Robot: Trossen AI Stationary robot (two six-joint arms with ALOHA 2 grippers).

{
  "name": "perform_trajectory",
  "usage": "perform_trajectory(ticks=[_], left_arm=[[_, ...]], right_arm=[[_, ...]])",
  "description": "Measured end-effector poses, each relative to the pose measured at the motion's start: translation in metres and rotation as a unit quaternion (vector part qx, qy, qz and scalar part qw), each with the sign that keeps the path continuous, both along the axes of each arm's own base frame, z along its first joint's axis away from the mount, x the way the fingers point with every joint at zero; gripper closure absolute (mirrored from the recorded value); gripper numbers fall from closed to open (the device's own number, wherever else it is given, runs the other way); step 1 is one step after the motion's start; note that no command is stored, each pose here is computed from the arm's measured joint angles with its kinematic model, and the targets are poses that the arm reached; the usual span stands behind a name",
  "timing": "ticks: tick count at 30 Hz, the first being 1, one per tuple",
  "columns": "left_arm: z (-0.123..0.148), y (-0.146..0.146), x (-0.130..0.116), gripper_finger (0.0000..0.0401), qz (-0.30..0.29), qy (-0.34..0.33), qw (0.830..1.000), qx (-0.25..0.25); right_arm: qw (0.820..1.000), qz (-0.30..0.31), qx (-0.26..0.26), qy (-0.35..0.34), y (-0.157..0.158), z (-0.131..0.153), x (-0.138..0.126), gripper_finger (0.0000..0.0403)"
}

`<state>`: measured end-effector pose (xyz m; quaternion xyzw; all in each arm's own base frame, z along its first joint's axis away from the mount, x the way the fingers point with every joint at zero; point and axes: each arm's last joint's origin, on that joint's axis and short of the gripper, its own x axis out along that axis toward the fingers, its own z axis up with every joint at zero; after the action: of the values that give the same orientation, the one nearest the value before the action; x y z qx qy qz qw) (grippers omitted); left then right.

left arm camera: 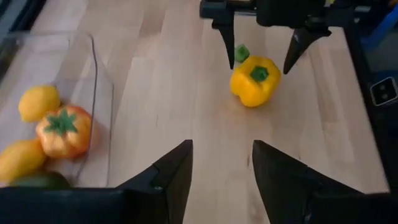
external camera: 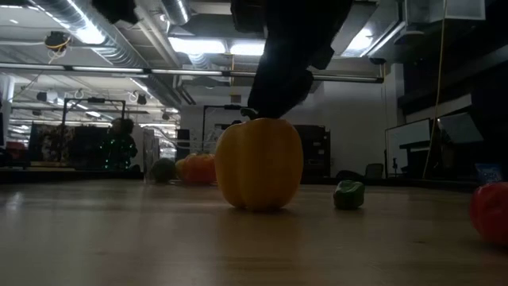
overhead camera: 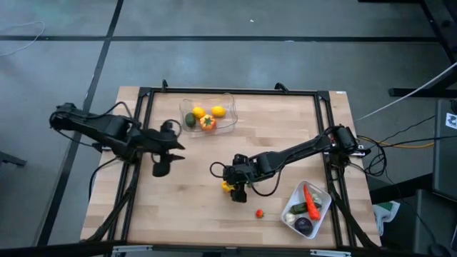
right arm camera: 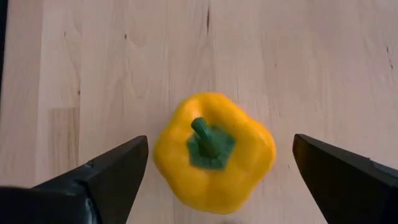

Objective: Sort produce into baskets
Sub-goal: Put the yellow bell pepper into the white bin

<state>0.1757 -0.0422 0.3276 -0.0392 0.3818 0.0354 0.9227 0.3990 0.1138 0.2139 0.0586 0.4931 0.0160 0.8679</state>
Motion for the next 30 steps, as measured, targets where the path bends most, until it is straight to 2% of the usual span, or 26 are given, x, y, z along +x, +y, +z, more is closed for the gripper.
perform_trajectory(ticks=[4,9,21,30], left_arm=[[-0.009,0.004,-0.019,0.0244,0.022,-0.026,0.999,-0.025],[-0.023,0.008,-0.032,0.0246,0.036,-0.042,0.998,-0.040],[-0.065,0.007,-0.030,0.0246,0.018,-0.081,0.996,-0.031],[-0.081,0.012,-0.046,0.0246,-0.013,-0.168,0.986,-0.014]], right_arm=[[1.000,0.010,-0.008,0.007,0.000,-0.006,0.001,0.0006],[1.000,0.011,-0.013,0.016,0.001,-0.013,0.003,0.0006],[0.999,0.012,-0.010,0.034,0.002,-0.028,0.007,0.0008],[0.999,0.014,-0.005,0.038,0.002,-0.030,0.008,0.0067]])
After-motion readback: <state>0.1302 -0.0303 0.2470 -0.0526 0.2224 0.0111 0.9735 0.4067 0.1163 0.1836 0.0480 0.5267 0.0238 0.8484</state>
